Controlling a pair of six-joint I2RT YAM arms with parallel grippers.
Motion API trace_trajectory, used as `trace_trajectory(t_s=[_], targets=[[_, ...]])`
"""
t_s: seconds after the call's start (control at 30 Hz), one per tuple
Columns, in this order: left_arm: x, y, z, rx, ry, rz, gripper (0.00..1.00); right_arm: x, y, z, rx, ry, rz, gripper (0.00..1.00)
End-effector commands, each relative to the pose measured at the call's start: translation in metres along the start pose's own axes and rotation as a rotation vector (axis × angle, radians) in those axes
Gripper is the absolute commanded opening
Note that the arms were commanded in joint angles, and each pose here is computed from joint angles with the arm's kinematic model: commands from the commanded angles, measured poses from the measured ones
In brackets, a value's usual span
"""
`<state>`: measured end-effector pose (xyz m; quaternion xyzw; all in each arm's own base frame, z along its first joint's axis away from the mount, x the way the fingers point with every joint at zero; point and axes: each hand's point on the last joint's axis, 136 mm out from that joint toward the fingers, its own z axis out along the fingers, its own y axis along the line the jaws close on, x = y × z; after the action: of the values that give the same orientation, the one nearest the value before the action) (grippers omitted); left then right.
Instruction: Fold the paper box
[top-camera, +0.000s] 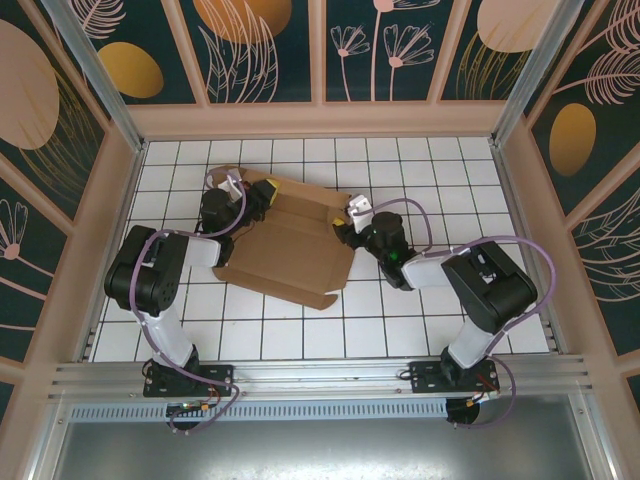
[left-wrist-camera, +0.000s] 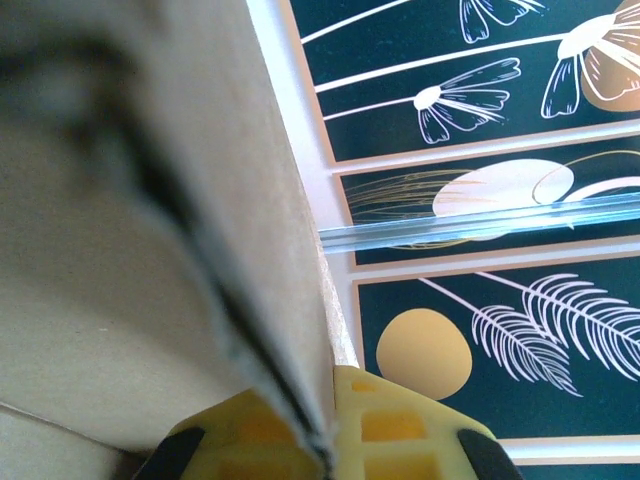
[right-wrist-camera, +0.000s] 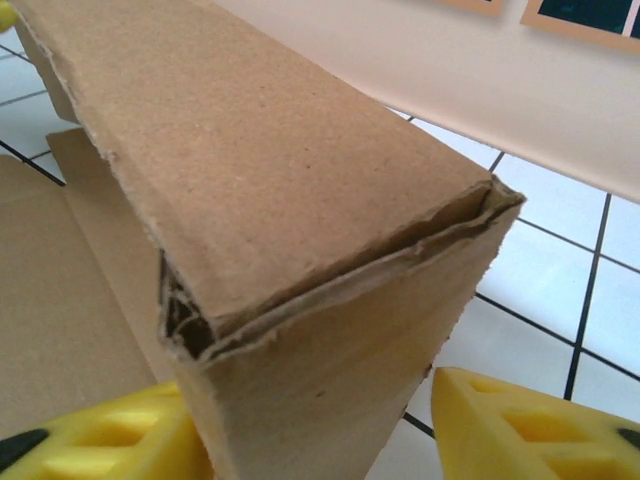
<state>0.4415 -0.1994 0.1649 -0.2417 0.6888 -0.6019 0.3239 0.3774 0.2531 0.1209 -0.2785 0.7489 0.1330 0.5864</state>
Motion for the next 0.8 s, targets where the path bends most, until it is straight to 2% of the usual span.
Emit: trace_trajectory(t_s=[0.0, 0.1, 0.27, 0.53, 0.77], targets=[[0.002, 0.019, -0.002, -0.086, 0.001, -0.024, 0.00, -0.008, -0.019, 0.006, 0.111, -0.015, 0.018, 0.49], [0.001, 0.020, -0.002, -0.104, -0.007, -0.039, 0.00, -0.002, -0.026, 0.007, 0.154, 0.008, 0.024, 0.45], [0.003, 0.028, -0.007, -0.220, -0.050, -0.056, 0.00, 0.009, -0.040, 0.011, 0.231, 0.047, -0.005, 0.40], [0.032, 0.040, -0.006, -0.377, -0.077, -0.117, 0.00, 0.002, -0.035, 0.030, 0.138, 0.027, -0.021, 0.39], [0.042, 0.037, -0.015, -0.402, -0.145, -0.147, 0.00, 0.000, -0.036, 0.038, 0.119, 0.046, -0.006, 0.26]])
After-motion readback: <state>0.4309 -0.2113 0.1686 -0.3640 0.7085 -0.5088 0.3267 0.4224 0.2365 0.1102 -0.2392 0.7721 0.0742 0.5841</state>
